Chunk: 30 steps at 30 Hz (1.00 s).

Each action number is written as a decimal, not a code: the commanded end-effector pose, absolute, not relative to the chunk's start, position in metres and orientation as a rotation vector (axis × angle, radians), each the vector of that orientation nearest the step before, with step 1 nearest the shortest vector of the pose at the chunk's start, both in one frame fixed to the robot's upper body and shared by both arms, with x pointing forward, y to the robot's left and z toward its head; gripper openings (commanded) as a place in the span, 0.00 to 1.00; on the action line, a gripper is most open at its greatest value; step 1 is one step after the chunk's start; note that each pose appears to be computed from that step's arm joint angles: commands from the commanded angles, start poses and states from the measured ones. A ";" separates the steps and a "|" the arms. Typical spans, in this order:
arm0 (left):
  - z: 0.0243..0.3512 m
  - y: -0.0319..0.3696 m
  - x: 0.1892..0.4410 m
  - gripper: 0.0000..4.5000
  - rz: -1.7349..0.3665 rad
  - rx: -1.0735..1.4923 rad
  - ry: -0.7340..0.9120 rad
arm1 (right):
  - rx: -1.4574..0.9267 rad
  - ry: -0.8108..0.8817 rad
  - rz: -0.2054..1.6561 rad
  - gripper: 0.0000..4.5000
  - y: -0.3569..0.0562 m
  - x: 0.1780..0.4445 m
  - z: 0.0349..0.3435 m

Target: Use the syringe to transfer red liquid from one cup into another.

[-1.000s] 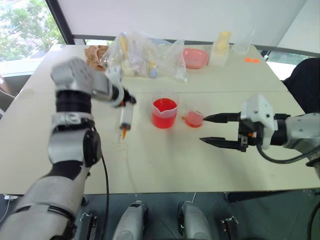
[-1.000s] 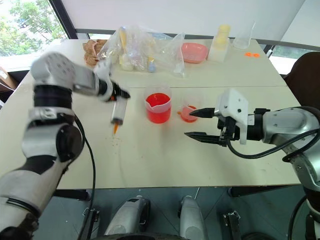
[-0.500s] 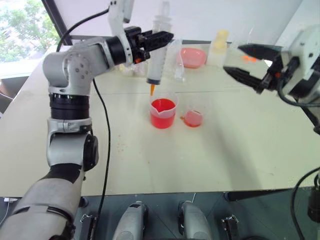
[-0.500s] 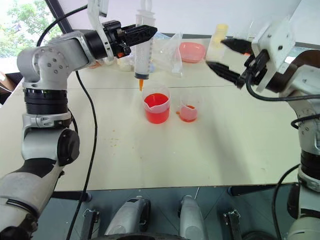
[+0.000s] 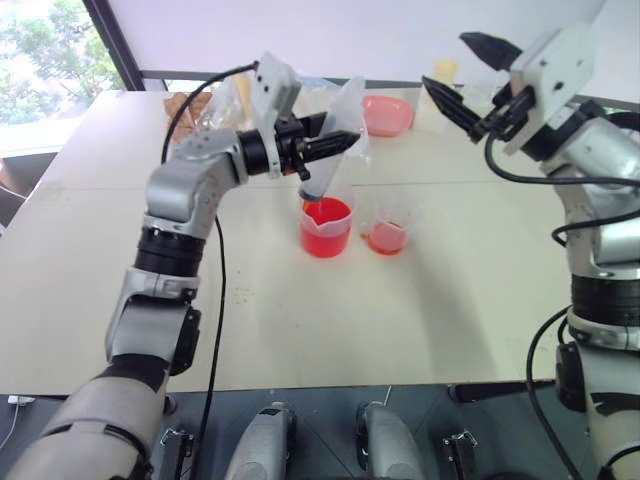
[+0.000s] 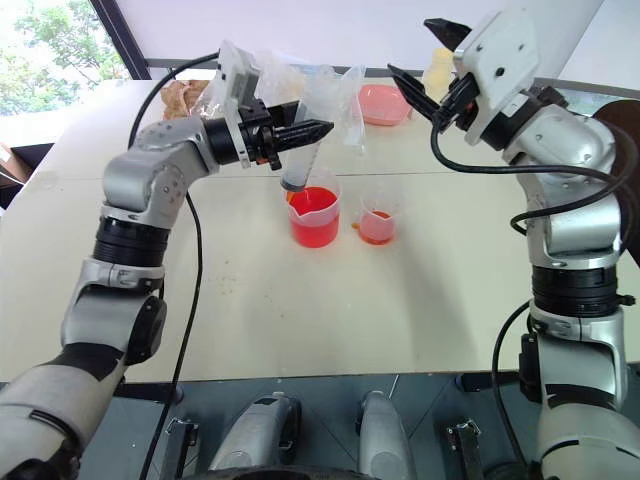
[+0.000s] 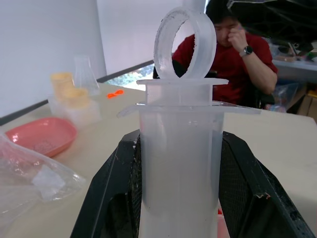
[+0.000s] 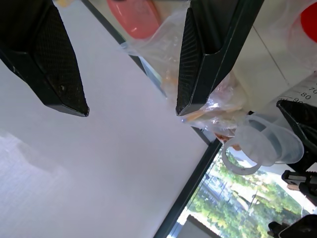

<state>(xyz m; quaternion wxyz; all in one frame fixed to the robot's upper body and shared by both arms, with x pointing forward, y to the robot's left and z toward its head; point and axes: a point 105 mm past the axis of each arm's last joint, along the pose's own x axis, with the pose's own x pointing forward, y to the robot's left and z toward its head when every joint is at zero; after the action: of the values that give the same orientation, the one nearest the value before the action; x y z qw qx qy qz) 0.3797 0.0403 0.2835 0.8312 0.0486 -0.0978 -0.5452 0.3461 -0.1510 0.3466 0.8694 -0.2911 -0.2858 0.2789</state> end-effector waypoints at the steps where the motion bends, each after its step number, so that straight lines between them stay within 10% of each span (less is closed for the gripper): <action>1: 0.290 0.036 0.377 0.33 -1.157 0.132 -0.278 | -0.639 -0.677 0.592 0.65 -0.141 0.339 0.362; 30: 0.273 0.018 0.365 0.33 -1.213 0.043 -0.292 | -0.595 -0.646 0.725 0.59 -0.108 0.356 0.330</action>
<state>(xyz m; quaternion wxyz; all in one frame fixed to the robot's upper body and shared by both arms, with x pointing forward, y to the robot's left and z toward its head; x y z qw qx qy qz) 0.3733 0.0209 0.2601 0.8224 0.0091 -0.1055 -0.5590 0.3608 -0.1102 0.3138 0.8516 -0.2794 -0.2720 0.3504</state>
